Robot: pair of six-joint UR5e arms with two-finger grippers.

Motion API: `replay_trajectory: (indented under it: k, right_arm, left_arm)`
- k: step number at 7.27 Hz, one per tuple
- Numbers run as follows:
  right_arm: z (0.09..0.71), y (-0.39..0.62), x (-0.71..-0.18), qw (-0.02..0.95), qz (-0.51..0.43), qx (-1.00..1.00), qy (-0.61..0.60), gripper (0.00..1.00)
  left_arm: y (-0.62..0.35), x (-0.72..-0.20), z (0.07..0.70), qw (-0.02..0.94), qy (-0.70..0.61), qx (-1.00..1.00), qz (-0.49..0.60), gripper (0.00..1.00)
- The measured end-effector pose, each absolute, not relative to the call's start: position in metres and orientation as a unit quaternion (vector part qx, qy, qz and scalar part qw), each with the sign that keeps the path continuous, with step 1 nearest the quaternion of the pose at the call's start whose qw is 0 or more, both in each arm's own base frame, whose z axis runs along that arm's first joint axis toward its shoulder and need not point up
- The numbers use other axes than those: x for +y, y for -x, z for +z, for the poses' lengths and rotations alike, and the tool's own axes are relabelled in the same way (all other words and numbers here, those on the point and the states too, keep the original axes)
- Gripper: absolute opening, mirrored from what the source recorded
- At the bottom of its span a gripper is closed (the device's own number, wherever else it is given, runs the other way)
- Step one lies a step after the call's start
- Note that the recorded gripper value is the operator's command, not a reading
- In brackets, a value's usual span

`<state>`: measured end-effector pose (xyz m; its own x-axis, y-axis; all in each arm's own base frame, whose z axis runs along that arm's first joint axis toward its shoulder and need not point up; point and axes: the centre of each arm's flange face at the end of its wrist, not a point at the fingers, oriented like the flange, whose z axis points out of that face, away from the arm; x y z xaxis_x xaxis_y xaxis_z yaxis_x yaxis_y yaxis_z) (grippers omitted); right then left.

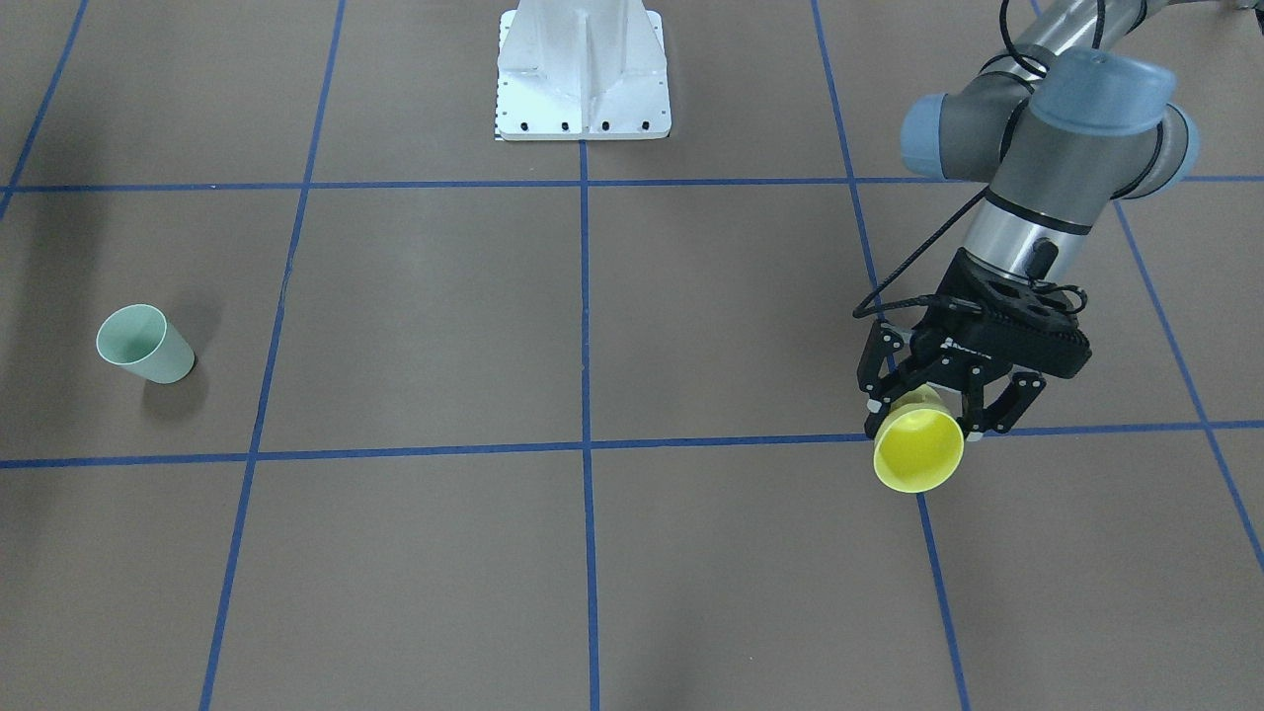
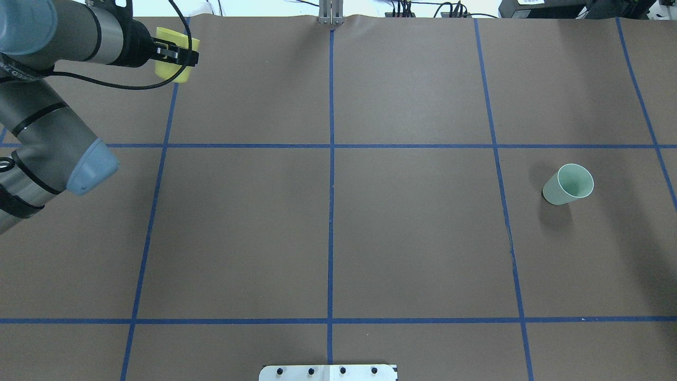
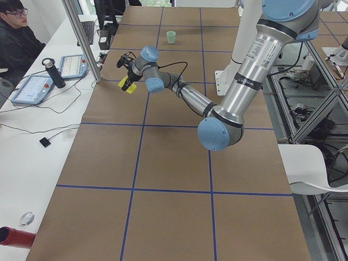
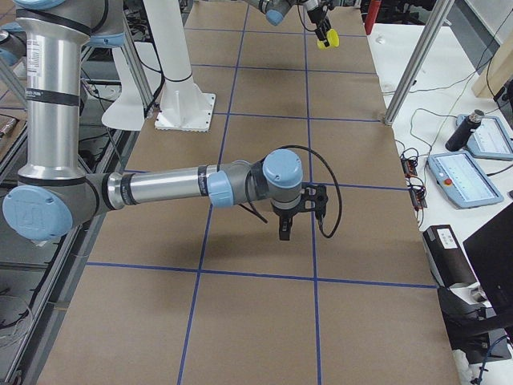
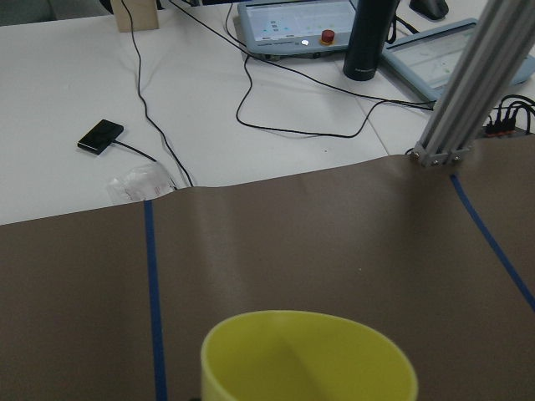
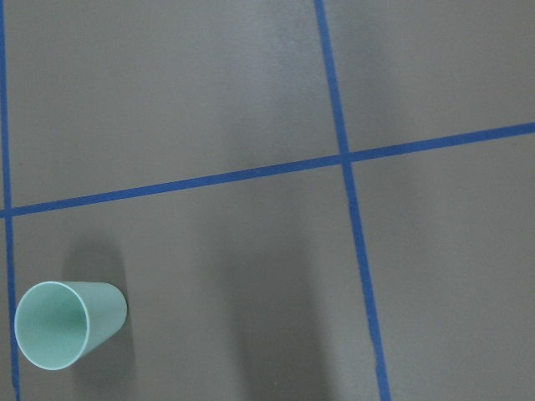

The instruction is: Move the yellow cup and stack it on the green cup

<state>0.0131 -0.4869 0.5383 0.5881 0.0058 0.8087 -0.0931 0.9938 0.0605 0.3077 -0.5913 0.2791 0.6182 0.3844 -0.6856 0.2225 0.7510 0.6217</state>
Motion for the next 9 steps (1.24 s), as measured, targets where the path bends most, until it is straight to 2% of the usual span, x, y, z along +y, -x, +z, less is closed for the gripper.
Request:
replay_trajectory:
  k: [4,7,9]
  right_arm:
    - [0.430,0.132,-0.590,0.878,-0.042,-0.475,-0.041,0.99]
    - [0.365,0.252,-0.609,0.863,-0.087,-0.496,-0.032,0.99]
    - [0.329,0.302,-0.601,0.850,-0.068,-0.522,-0.037,0.99]
  left_arm:
    - [-0.381,-0.551,0.273,0.775,-0.372,0.491,0.139,0.18]
    - [-0.407,-0.528,0.262,0.737,-0.371,0.534,0.184,0.18]
    - [-0.413,-0.520,0.250,0.721,-0.373,0.550,0.199,0.18]
